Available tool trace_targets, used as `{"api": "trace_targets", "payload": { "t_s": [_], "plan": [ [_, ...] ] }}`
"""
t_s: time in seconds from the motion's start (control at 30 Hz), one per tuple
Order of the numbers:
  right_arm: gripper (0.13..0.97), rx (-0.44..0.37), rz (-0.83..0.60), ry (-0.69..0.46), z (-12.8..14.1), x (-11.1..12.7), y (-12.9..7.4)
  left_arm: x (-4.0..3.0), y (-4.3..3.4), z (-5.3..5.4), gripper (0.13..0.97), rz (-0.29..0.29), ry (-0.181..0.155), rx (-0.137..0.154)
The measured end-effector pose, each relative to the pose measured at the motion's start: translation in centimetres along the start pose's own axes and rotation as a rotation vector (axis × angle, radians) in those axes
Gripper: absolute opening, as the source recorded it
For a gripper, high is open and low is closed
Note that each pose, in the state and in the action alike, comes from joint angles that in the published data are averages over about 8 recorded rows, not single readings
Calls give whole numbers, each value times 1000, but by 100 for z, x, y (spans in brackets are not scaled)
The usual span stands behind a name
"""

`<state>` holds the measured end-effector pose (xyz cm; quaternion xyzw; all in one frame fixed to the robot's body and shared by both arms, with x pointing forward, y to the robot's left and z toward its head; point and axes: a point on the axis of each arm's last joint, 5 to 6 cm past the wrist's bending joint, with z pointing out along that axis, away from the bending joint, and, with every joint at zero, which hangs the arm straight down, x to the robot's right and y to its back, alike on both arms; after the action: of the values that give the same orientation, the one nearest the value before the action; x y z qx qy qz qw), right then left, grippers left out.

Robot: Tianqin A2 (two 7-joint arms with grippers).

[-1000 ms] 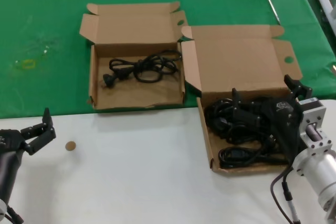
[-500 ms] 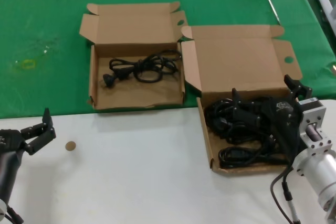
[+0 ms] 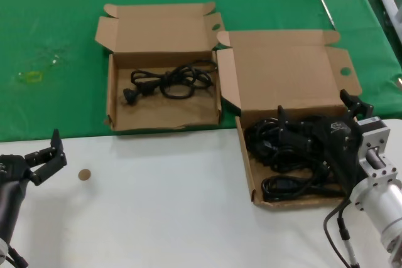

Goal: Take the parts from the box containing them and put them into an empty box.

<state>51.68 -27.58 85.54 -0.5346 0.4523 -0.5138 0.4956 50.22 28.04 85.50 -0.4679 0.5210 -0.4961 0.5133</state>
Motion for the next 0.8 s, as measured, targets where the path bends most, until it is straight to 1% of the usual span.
{"api": "trace_targets", "payload": {
  "t_s": [0.8],
  "plan": [
    [966, 0, 0, 0, 0, 0, 0, 0, 0, 0, 966, 0, 0, 0]
  ]
}}
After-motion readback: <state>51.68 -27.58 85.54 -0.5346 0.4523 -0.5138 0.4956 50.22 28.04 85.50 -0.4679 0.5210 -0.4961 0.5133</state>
